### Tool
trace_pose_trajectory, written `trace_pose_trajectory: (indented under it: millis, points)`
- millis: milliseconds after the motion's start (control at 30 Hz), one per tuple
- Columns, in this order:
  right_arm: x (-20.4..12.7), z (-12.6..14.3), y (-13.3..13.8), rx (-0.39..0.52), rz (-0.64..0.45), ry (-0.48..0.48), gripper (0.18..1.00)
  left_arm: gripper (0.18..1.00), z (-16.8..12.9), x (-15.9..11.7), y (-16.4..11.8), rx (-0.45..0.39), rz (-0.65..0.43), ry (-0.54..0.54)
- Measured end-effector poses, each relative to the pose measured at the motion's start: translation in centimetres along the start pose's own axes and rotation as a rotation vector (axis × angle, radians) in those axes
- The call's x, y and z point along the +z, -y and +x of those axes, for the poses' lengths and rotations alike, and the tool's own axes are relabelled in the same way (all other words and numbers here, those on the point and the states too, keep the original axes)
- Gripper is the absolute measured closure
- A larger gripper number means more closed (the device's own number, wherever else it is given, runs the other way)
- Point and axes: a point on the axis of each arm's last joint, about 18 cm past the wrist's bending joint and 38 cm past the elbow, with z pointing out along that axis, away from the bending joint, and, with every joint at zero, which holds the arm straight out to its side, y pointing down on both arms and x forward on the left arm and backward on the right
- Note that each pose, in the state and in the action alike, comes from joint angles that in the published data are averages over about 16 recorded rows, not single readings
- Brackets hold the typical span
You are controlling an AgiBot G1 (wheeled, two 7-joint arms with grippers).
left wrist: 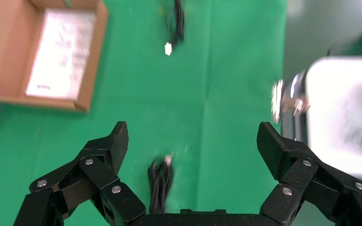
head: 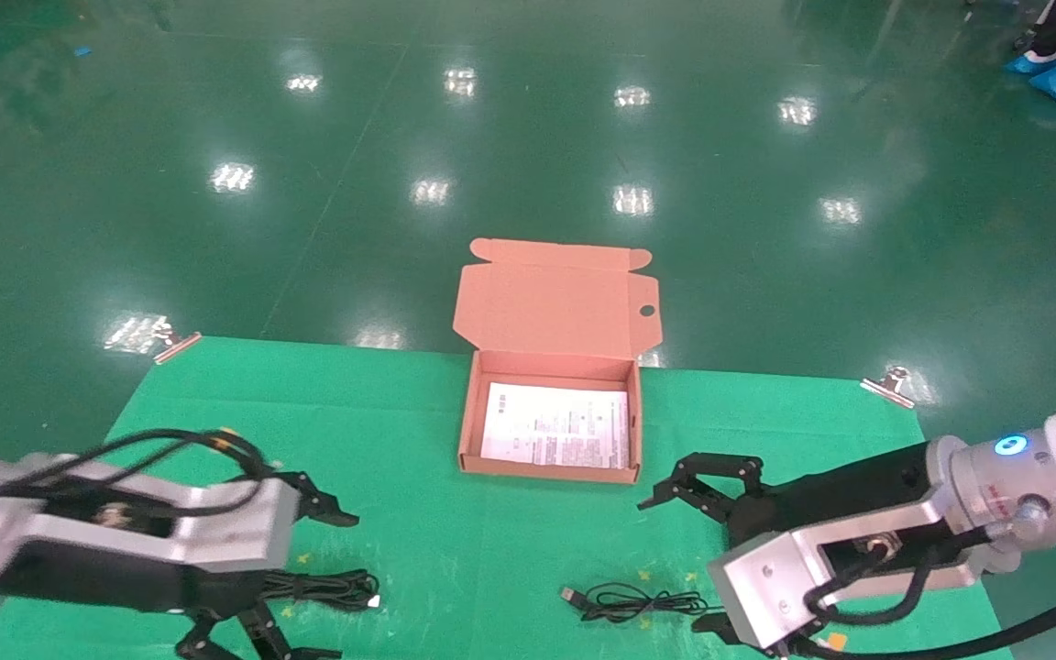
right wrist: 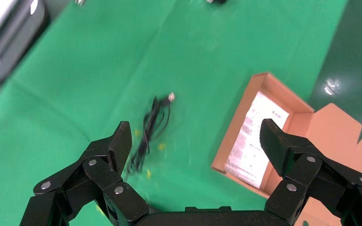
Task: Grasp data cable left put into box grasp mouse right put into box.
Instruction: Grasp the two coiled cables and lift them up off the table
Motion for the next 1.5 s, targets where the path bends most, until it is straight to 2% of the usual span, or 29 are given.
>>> trace_pose_trajectory:
  millis: [267,600,1000,1500]
  points:
    - [2.8,-0.1,-1.1,-0.12,-0.112,0.073,0.178,0.184,-1.6,2.6,-1.7,0.085,-0.235,0.013]
    - [6.5,-0.9,-3.2,-0.162,-0.25,0.11,0.178,0.184,-2.7,6.0,-3.6,0.134,-0.413,0.038]
    - [10.0,-3.0,-4.8,-0.104,-0.338,0.123,0.178,0.184,-3.3,9.6,-6.3,0.094,-0.483,0.045]
    - [13.0,-4.6,-5.7,0.043,-0.352,0.141,0.178,0.184,-4.6,12.2,-9.6,-0.058,-0.485,0.067]
